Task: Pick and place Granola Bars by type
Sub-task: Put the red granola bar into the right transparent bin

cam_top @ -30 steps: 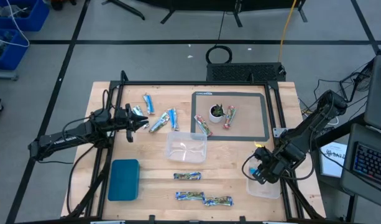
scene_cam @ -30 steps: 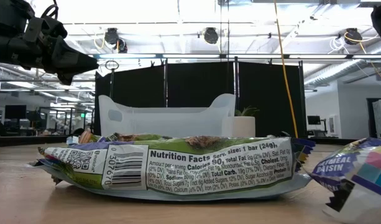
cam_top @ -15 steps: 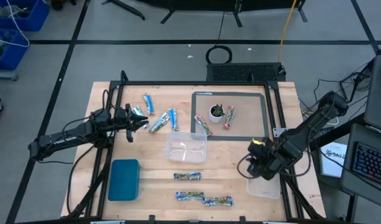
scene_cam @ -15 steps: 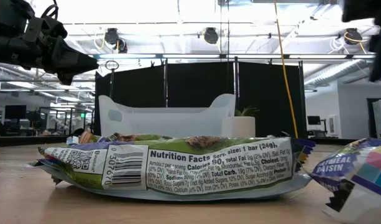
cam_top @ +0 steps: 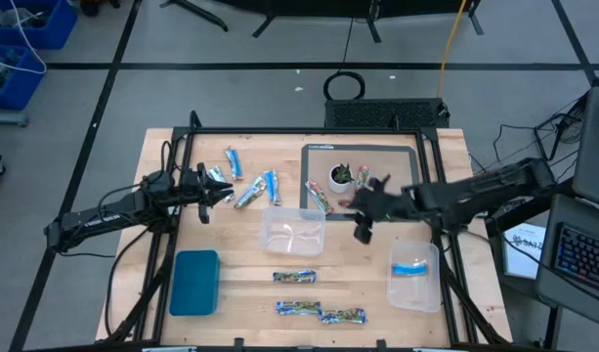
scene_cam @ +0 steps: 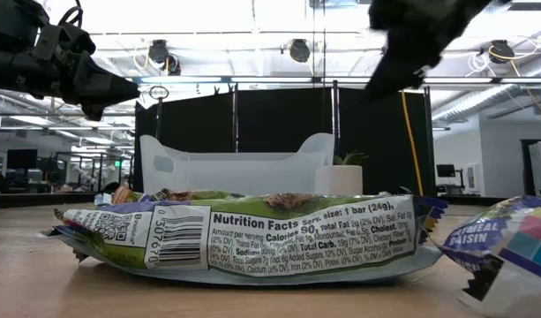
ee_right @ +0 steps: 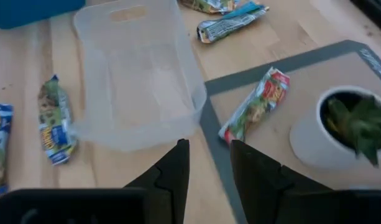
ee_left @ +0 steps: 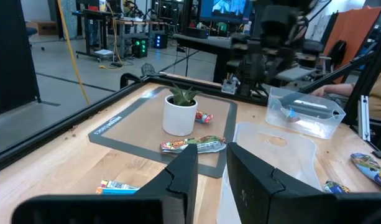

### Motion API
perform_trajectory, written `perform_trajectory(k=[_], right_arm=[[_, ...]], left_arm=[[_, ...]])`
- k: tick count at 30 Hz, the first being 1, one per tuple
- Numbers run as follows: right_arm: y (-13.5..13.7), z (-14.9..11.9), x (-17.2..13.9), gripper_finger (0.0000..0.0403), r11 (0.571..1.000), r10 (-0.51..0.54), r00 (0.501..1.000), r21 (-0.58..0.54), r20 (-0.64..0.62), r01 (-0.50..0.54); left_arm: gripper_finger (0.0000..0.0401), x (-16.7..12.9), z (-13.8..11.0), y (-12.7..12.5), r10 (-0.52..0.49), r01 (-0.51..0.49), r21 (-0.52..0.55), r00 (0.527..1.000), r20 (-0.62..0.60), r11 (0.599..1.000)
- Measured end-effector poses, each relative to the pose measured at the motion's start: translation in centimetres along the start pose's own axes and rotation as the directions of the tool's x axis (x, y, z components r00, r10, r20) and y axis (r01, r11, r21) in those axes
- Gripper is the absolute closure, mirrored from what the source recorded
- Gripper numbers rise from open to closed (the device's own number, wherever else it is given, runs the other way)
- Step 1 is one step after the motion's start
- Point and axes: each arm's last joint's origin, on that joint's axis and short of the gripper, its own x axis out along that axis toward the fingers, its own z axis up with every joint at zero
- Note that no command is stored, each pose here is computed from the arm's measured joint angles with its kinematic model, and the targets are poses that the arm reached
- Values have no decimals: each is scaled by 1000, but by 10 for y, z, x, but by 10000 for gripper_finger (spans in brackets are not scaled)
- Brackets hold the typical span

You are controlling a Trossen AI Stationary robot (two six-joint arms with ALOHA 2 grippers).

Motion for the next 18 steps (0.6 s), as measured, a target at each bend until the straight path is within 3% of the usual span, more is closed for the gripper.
perform_trajectory(k=[8, 18], right_arm=[[-28, 5, 57, 291, 997, 54, 996, -54, -75, -59], [-32, -9, 99, 285, 991, -8, 989, -137, -150, -13]], left_arm=[[308, 0, 0, 0, 0, 0, 0, 1000, 1, 1000], [308, 0, 0, 0, 0, 0, 0, 1000, 1, 1000]])
